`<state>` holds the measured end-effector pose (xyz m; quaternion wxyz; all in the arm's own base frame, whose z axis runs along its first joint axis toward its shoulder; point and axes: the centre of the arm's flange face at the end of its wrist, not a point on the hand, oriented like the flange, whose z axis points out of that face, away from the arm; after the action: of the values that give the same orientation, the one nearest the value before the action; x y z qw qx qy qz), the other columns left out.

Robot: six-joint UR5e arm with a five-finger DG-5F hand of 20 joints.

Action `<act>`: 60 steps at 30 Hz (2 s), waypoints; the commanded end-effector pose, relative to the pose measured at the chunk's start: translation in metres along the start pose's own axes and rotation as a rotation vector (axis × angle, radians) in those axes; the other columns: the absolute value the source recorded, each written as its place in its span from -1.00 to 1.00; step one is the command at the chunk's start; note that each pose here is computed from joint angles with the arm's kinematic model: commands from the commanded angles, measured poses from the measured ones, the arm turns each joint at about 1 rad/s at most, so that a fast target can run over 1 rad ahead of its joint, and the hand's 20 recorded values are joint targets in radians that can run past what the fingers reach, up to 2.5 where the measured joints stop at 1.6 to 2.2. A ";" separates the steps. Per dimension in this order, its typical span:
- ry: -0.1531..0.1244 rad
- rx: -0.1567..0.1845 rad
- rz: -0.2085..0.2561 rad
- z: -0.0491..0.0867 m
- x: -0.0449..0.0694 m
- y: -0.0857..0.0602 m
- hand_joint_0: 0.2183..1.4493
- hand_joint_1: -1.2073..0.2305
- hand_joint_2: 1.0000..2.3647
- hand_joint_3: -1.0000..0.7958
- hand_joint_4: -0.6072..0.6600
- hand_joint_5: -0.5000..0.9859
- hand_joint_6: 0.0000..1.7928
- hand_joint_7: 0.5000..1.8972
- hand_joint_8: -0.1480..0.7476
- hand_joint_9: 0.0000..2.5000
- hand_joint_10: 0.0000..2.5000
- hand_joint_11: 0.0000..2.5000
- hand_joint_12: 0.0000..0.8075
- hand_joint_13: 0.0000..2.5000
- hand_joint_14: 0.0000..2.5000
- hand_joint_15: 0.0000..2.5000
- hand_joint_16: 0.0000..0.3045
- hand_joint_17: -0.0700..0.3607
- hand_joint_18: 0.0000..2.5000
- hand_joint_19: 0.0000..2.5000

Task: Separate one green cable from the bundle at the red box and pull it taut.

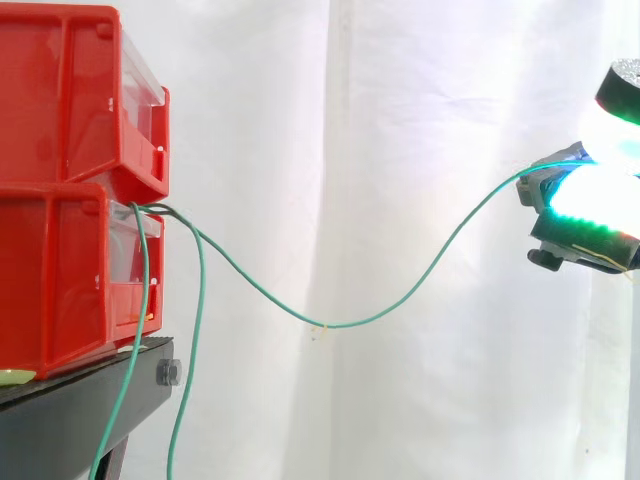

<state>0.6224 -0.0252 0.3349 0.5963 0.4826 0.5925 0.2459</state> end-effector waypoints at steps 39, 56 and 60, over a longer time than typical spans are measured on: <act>0.003 -0.005 -0.007 0.000 0.000 0.001 -0.19 -0.37 -0.98 -0.23 -0.07 -0.13 -0.44 0.26 -0.68 1.00 1.00 -0.71 0.05 1.00 -0.98 0.27 -0.70 -0.20 0.48 -0.69; 0.002 -0.008 -0.005 0.001 0.000 0.001 -0.19 -0.37 -0.98 -0.23 -0.07 -0.13 -0.44 0.25 -0.68 1.00 1.00 -0.71 0.06 1.00 -0.98 0.27 -0.70 -0.20 0.48 -0.69; 0.003 -0.004 -0.008 0.000 0.000 0.000 -0.19 -0.37 -0.98 -0.23 -0.07 -0.13 -0.44 0.26 -0.68 1.00 1.00 -0.71 0.05 1.00 -0.98 0.28 -0.70 -0.20 0.48 -0.69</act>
<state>0.6230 -0.0247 0.3351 0.5975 0.4787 0.5944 0.2459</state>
